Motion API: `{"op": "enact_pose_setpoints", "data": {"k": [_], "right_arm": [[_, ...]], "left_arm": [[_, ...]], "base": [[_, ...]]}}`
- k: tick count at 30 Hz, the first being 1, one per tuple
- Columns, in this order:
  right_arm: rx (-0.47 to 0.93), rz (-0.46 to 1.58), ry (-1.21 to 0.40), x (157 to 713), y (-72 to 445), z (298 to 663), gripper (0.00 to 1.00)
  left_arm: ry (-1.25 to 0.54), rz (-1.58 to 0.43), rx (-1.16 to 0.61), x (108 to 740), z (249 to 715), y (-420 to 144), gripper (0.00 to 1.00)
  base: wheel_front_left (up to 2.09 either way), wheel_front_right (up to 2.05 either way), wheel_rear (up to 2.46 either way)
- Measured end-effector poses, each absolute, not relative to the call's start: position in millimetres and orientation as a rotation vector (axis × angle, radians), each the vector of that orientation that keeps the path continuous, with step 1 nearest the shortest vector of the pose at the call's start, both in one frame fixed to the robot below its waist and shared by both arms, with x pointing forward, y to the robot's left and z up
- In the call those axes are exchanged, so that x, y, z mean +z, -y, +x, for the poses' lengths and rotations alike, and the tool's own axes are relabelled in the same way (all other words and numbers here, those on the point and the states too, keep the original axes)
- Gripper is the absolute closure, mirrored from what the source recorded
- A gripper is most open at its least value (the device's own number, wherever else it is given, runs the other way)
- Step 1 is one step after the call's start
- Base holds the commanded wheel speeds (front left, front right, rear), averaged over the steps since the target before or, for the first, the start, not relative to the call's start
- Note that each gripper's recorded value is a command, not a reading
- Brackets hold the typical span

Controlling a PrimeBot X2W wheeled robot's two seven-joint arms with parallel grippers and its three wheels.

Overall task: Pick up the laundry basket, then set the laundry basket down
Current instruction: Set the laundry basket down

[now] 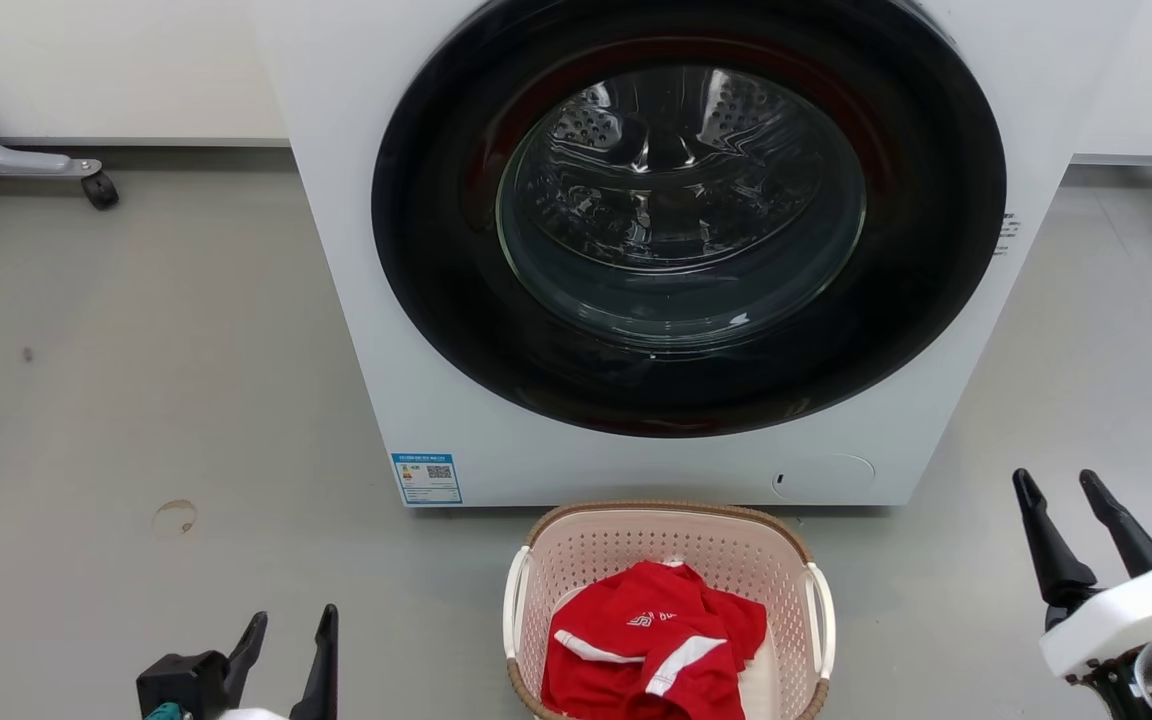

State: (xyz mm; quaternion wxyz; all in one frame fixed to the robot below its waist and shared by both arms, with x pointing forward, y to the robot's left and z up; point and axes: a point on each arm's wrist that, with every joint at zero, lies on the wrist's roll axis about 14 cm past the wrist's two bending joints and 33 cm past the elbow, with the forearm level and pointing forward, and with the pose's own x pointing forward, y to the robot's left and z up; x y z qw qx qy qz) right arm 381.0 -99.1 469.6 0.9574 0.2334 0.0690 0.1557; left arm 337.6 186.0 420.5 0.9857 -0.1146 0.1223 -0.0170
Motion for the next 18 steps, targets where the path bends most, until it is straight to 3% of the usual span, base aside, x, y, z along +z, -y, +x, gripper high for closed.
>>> {"op": "enact_pose_setpoints", "data": {"k": [6, 18], "right_arm": [[0.265, 0.452, -0.110, 471, 121, 379, 0.00], [0.273, 0.483, -0.113, 470, 113, 379, 0.00]], "left_arm": [[-0.182, -0.214, 0.009, 445, 326, -203, 0.00], [-0.170, -0.199, 0.028, 466, 323, -204, 0.00]], "base": [[0.00, 0.00, 0.00], [0.00, 0.00, 0.00]]}}
